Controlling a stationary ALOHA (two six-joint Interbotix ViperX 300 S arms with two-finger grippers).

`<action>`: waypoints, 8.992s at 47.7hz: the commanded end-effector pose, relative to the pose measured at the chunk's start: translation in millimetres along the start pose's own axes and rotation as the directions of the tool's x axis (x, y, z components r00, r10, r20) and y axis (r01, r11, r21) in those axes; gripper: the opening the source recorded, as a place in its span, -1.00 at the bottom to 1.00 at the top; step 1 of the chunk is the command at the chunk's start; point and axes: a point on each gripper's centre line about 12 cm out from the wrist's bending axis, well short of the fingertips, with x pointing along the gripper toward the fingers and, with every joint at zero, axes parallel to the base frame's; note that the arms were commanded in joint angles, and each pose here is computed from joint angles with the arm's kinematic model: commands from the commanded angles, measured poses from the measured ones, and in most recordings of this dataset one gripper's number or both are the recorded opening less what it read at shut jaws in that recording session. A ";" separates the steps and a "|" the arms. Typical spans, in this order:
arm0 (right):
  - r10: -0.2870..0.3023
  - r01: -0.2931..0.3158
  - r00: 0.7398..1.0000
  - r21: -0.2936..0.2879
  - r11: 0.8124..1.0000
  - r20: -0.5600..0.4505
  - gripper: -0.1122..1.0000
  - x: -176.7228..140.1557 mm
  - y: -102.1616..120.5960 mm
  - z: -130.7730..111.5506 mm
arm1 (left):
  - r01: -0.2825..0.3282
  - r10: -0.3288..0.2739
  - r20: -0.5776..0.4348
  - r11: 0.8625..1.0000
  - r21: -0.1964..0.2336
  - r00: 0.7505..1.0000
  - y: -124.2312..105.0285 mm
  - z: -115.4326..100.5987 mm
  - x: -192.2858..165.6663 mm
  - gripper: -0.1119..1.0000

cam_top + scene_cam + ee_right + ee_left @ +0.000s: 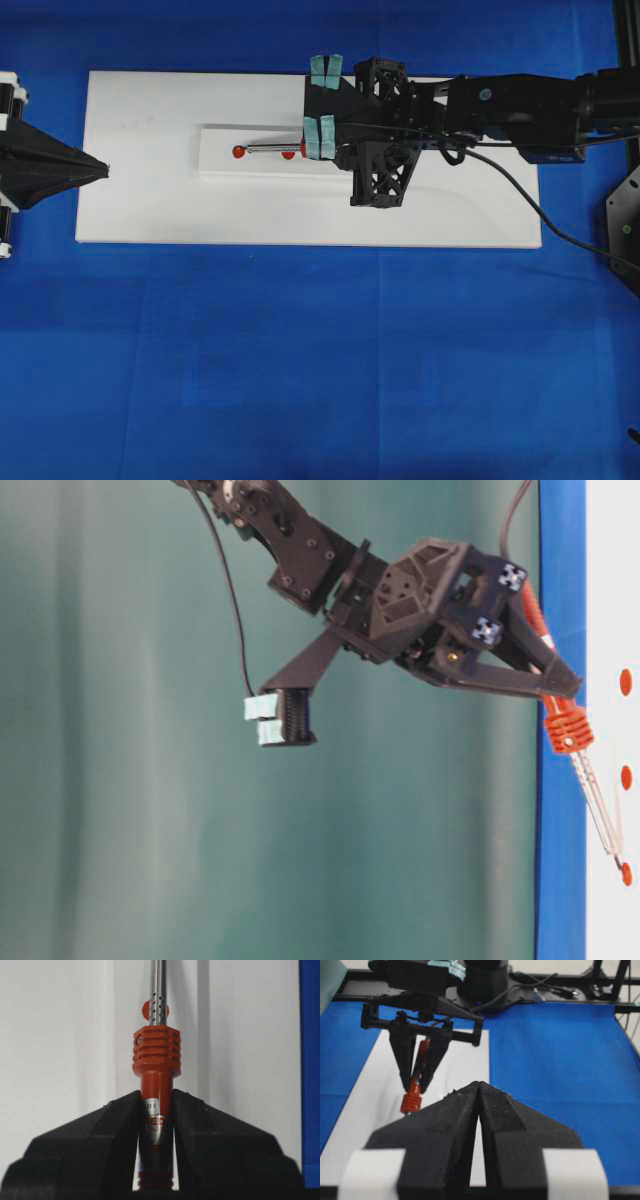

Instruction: Touch the tip of the soldering iron to the mark.

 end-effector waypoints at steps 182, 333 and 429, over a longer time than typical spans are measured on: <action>-0.041 0.041 0.999 -0.002 0.999 0.008 -0.68 -98.7 -10.2 -13.1 | 0.001 -0.001 0.023 1.000 0.003 1.000 -0.2 6.1 0.3 -0.80; -0.025 0.024 0.996 -0.003 1.000 -0.090 -0.69 -38.2 -6.7 -35.8 | 0.001 -0.001 0.020 1.000 0.003 1.000 -0.1 5.7 0.3 -0.80; -0.060 0.060 0.998 -0.013 0.998 0.003 -0.68 -125.7 -12.7 -17.7 | 0.001 -0.001 0.028 1.000 0.003 1.000 -0.2 7.1 0.4 -0.80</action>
